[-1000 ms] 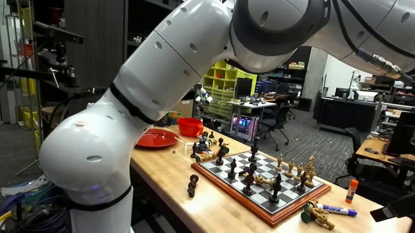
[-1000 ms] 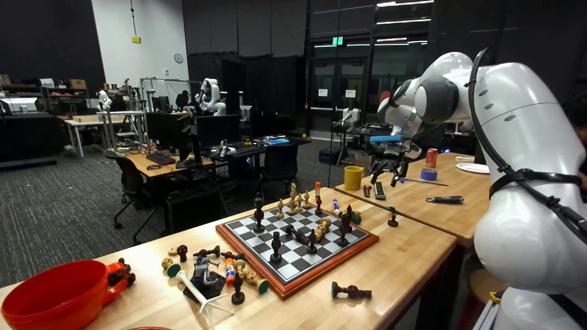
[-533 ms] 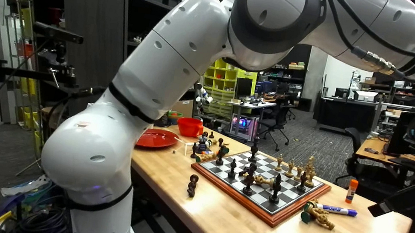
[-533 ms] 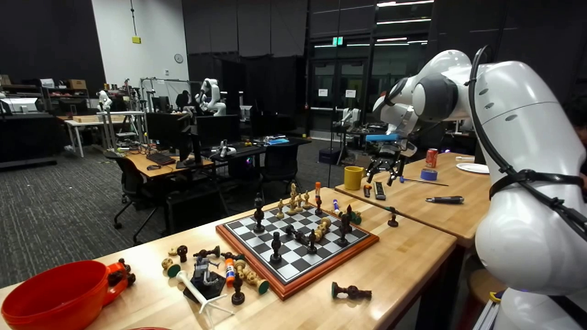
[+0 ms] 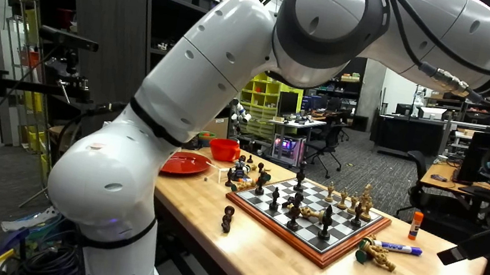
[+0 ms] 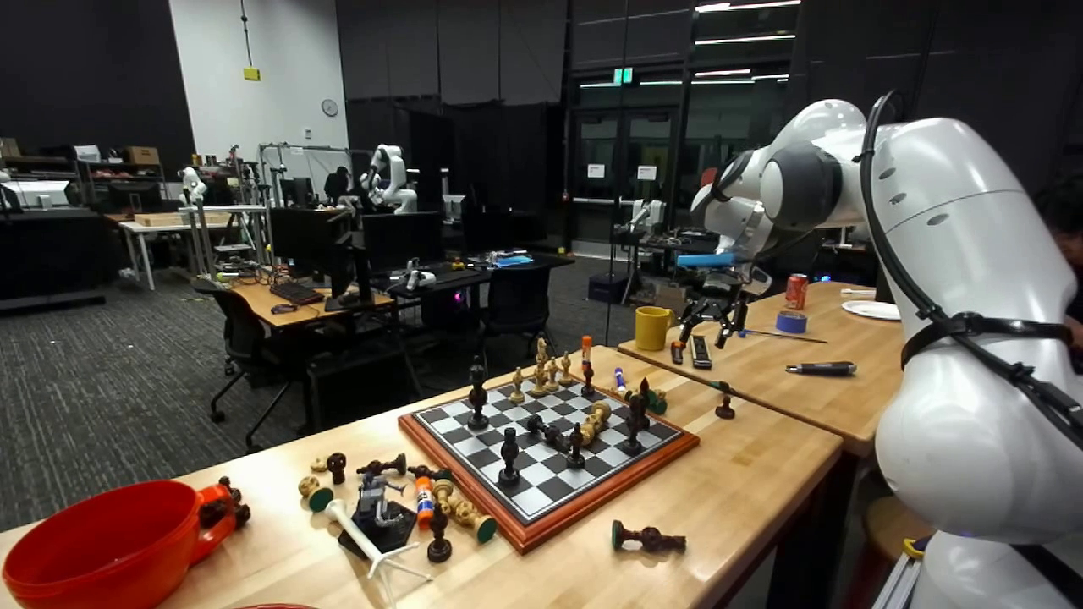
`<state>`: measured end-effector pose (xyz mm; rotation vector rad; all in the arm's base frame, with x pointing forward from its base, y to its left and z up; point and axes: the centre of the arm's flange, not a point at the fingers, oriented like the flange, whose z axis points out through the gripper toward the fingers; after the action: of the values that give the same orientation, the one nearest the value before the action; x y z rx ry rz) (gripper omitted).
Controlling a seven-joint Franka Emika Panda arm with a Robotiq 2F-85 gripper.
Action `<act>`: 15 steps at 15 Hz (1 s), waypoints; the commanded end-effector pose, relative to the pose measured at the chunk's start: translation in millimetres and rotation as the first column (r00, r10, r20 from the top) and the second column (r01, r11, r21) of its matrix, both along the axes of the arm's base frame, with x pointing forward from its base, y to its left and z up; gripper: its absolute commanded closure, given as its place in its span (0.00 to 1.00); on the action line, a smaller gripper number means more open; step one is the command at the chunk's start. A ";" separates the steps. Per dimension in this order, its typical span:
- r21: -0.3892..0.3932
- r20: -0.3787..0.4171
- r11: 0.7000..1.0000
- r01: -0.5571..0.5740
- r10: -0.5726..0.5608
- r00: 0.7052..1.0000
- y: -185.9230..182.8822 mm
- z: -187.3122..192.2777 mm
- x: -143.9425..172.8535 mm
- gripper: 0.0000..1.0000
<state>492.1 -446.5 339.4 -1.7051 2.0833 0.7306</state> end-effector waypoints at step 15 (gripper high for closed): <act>0.129 -0.023 0.988 0.083 -0.081 0.996 -54.1 -55.4 -54.8 0.00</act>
<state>440.0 -495.9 285.7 -1.5481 2.1142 0.8356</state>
